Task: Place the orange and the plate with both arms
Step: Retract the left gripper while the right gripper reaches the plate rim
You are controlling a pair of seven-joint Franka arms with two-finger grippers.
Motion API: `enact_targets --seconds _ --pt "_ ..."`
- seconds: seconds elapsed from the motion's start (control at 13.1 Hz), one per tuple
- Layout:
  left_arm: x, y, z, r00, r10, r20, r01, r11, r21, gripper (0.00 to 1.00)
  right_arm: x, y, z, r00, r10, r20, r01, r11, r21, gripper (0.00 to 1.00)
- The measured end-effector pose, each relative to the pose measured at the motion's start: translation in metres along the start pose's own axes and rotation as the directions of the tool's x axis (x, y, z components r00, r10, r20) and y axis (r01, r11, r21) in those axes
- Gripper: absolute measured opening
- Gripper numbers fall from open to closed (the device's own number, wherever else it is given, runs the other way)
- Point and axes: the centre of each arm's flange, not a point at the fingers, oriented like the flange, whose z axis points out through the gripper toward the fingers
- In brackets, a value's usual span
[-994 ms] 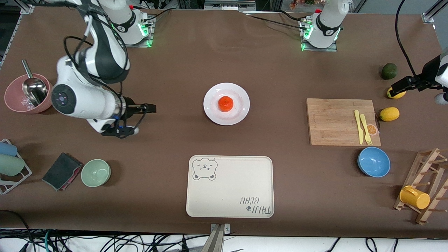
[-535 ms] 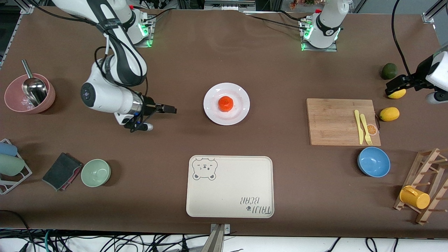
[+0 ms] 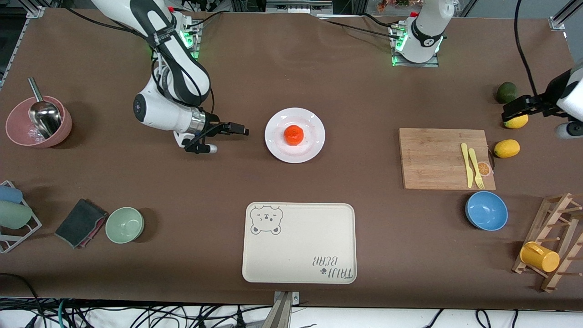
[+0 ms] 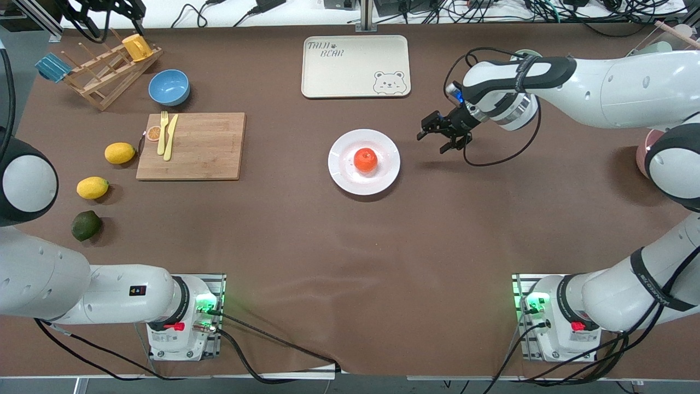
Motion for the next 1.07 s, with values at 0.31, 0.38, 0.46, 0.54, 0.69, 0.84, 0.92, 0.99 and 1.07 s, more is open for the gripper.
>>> enact_targets --seconds 0.31,0.38,0.46,0.54,0.69,0.84,0.92,0.99,1.07 --pt "-0.015 0.018 -0.016 0.999 0.035 0.031 -0.036 0.999 0.006 1.00 -0.004 0.004 0.037 0.996 -0.077 0.047 0.077 0.997 -0.011 1.00" --pt "-0.016 0.024 -0.016 0.998 0.046 0.031 -0.046 0.999 0.006 1.00 0.001 0.003 0.044 0.995 -0.085 0.049 0.085 0.996 -0.007 1.00" --pt "-0.017 0.026 -0.016 0.998 0.049 0.031 -0.049 0.999 0.007 1.00 0.006 -0.001 0.049 0.994 -0.092 0.050 0.093 0.996 -0.001 1.00" --pt "-0.016 0.025 -0.016 0.998 0.047 0.031 -0.047 0.999 0.002 1.00 0.011 -0.007 0.054 0.994 -0.100 0.049 0.100 0.995 0.007 1.00" --pt "-0.016 0.025 -0.016 0.998 0.048 0.033 -0.047 0.998 -0.031 1.00 0.017 -0.021 0.060 0.992 -0.118 0.045 0.117 0.993 0.021 1.00" --pt "-0.015 0.028 -0.019 0.999 0.052 0.009 -0.052 0.997 -0.062 1.00 0.021 -0.032 0.065 0.990 -0.132 0.043 0.131 0.991 0.031 1.00" --pt "-0.016 0.030 -0.021 0.998 0.055 0.000 -0.055 0.996 -0.063 1.00 0.022 -0.036 0.067 0.990 -0.137 0.042 0.136 0.990 0.034 1.00" --pt "-0.018 0.032 -0.022 0.998 0.059 -0.005 -0.059 0.996 -0.063 1.00 0.023 -0.038 0.069 0.989 -0.140 0.043 0.138 0.990 0.036 1.00" --pt "-0.019 0.032 -0.023 0.998 0.058 -0.006 -0.058 0.996 -0.061 1.00 0.023 -0.039 0.071 0.989 -0.144 0.045 0.142 0.989 0.036 1.00"
